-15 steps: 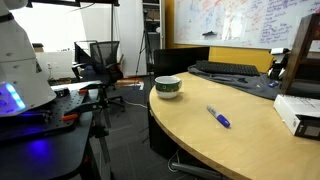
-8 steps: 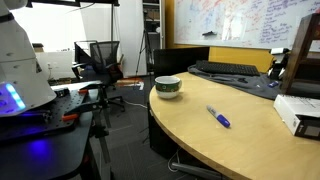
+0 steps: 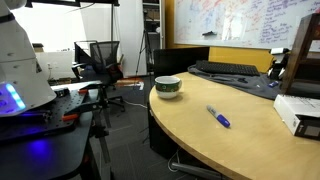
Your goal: Put the marker in the green/white mug
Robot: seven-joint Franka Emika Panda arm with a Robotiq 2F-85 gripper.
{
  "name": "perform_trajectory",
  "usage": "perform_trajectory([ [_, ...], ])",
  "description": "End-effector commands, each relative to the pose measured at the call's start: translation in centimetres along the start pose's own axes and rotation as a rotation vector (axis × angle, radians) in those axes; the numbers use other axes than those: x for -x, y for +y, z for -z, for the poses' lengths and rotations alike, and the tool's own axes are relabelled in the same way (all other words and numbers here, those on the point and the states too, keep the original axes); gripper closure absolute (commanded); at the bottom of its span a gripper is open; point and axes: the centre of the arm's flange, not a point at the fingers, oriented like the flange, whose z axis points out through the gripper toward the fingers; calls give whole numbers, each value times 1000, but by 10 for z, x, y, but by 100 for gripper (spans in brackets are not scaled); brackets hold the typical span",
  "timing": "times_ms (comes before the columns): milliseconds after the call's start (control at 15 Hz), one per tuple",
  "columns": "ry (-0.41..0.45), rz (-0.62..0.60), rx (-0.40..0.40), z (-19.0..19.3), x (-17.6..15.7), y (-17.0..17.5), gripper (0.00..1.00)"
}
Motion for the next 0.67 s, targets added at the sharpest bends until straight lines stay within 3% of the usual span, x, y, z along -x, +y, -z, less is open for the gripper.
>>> perform_trajectory([
  [0,54,197,-13,-37,-29,25,0],
  [600,135,714,-35,-124,-71,44,0],
])
